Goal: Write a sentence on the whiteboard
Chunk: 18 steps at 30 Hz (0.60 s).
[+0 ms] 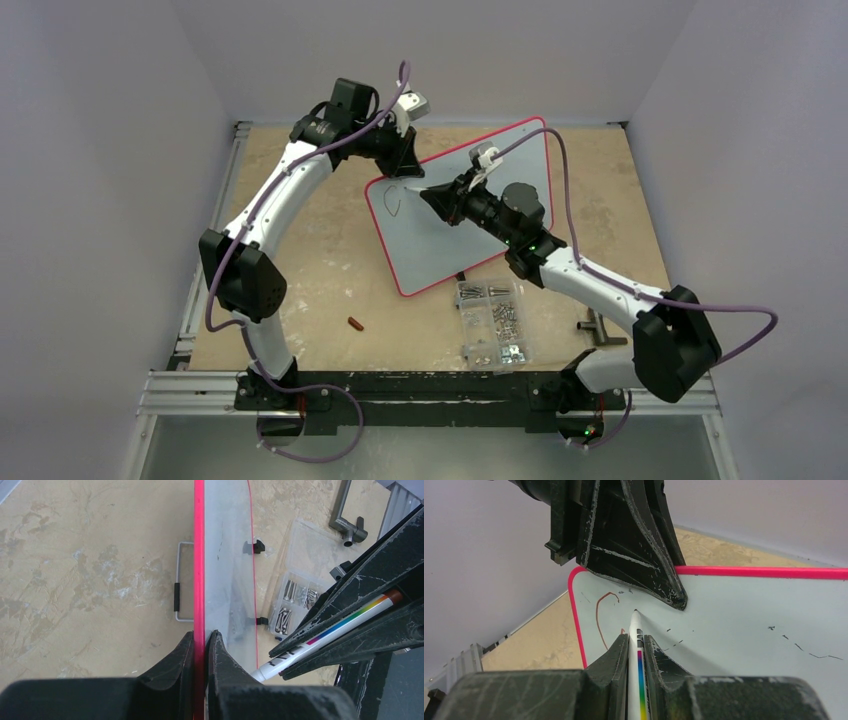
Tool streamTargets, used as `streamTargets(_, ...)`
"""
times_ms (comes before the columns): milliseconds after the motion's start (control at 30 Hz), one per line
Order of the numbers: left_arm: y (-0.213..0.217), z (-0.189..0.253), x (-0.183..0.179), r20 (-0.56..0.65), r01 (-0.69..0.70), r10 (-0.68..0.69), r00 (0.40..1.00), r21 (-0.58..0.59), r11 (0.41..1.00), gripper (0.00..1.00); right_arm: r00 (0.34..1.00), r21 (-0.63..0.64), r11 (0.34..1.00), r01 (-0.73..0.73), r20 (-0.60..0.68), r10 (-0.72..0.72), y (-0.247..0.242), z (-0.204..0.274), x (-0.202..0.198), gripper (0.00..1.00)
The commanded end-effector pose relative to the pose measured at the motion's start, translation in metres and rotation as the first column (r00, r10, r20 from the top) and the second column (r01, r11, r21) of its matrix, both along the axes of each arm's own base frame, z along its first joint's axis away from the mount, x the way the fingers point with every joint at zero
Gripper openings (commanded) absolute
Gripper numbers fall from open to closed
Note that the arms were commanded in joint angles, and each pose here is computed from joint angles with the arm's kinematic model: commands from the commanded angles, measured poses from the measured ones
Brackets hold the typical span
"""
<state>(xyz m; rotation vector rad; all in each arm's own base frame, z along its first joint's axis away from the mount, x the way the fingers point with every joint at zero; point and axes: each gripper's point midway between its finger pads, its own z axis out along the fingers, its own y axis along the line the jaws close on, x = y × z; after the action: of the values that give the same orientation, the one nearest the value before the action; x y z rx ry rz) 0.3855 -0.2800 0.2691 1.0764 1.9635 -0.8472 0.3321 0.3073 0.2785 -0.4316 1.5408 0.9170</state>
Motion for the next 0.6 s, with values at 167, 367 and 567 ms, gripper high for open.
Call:
streamTargets(167,0.015,-0.021,0.010,0.067,-0.007,-0.002,0.998,0.141,0.990,0.00,0.999,0.046,0.999,-0.010,0.040,0.008,0.007,0.021,0.007,0.00)
streamTargets(367,0.015,-0.021,0.009,0.063,-0.009,0.000,0.998,0.142,0.990,0.00,1.000,0.007,1.000,-0.012,0.007,0.012,0.006,-0.001,0.006,0.00)
streamTargets(567,0.015,-0.021,0.010,0.058,-0.010,0.002,0.998,0.142,0.990,0.00,1.000,-0.019,1.000,-0.006,-0.023,0.006,0.001,-0.020,0.001,0.00)
